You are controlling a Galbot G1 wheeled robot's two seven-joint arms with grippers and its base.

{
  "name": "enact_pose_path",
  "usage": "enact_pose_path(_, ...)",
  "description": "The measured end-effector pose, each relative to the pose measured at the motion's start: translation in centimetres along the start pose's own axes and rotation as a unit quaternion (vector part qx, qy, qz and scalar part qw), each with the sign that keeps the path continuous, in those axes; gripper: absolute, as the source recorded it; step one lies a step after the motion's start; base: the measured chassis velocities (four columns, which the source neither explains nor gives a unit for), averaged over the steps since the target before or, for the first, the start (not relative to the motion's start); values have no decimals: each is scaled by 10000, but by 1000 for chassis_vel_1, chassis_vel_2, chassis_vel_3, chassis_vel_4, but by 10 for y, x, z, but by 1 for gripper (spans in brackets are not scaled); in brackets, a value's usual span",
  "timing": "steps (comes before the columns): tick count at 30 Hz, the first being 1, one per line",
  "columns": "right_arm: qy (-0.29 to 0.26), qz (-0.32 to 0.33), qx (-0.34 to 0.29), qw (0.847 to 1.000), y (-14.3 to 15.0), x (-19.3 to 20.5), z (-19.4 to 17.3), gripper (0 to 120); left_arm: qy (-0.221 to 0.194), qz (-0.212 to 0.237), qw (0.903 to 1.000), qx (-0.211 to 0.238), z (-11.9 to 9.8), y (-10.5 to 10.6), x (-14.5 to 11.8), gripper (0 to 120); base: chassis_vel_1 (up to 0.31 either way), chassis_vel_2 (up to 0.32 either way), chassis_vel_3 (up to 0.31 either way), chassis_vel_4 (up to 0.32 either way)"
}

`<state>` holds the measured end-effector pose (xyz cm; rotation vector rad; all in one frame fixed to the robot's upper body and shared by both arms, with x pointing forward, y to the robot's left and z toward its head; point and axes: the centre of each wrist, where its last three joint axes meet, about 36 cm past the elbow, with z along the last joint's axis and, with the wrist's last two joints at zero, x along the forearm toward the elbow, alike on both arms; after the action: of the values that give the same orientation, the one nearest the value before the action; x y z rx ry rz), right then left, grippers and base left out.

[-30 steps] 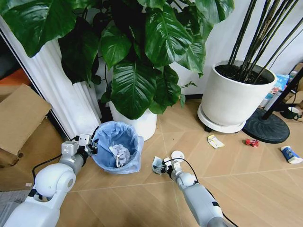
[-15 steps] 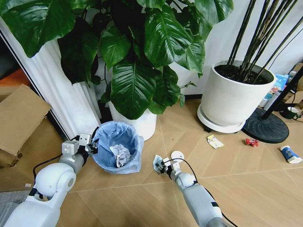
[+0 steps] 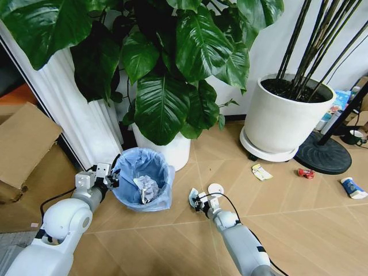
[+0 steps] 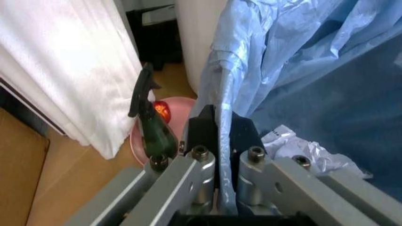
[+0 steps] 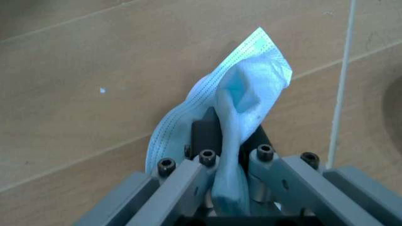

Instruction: Pick up the trash bin and place the garbage on the floor into it.

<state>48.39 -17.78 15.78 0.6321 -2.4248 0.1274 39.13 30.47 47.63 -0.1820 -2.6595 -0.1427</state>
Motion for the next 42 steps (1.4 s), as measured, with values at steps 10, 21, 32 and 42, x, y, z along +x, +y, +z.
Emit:
enact_pose_path(10, -295, 97, 249, 9992, -5, 17, -6, 0, -19, 2, 10000, -9, -1, -1, 2, 0, 0, 0, 0, 0)
enact_pose_path(21, -992, 89, 314, 9945, -4, 60, -41, 0, 78, 6, 10000, -35, 6, -3, 3, 0, 0, 0, 0, 0)
enact_pose_path(32, -2364, -305, 249, 9709, 3, 153, -152, 0, 285, 116, 9995, -23, 12, -3, -2, 0, 0, 0, 0, 0)
enact_pose_path(42, -2870, -1246, 75, 9498, 37, 214, -231, 0, 459, 356, 9983, 19, 10, -6, -7, 0, 0, 0, 0, 0)
